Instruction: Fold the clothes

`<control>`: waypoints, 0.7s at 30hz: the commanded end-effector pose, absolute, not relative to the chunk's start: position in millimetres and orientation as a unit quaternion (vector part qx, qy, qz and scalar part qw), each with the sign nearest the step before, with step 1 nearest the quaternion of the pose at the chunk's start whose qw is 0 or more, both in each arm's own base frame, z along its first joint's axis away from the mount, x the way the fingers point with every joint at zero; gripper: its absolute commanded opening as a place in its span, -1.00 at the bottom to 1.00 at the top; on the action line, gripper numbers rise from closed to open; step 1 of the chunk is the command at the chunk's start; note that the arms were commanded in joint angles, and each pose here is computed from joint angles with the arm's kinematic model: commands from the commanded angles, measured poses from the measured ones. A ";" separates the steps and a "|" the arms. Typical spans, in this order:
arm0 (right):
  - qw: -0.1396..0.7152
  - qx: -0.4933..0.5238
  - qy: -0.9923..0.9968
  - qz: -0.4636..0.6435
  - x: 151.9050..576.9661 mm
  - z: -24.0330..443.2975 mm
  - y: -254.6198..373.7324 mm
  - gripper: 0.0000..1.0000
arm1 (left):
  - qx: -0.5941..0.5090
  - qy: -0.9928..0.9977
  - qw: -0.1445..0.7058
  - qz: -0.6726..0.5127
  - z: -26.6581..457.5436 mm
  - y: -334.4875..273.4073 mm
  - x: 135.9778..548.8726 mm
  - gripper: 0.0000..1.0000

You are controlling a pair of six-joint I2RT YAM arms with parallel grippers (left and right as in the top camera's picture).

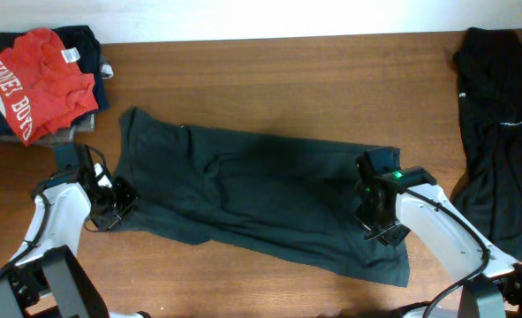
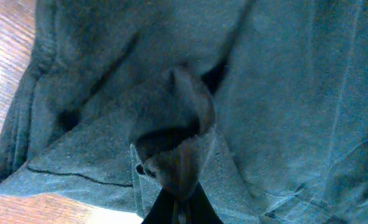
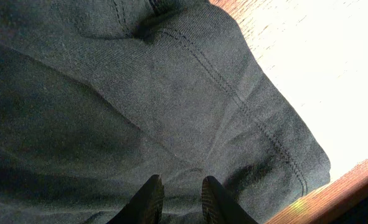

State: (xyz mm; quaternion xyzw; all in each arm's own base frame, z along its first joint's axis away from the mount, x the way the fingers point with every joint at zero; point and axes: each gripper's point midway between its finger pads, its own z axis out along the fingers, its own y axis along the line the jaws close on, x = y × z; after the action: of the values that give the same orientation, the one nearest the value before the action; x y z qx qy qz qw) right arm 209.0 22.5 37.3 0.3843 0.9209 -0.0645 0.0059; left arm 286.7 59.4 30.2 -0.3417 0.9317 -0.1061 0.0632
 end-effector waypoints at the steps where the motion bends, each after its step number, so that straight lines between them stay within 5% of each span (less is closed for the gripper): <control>1: 0.026 0.387 0.920 -0.054 219.6 47.5 24.1 -0.48 | -0.332 0.929 0.083 -0.140 34.2 51.4 301.3 -0.99; 16: 0.120 0.367 0.922 -0.016 273.2 55.5 15.5 -0.38 | -0.324 0.900 0.203 -0.208 66.3 51.7 365.5 -0.99; 21: 0.154 0.382 0.911 0.005 294.8 60.0 -2.2 -0.55 | -0.326 0.900 0.223 -0.184 67.1 62.6 371.2 -0.95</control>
State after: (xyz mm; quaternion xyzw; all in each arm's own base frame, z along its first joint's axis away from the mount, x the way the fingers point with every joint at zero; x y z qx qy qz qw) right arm 280.7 9.5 48.0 0.3860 0.9141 0.0017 0.1239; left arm 364.0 55.2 63.2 -0.3221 0.9013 -0.1993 0.2103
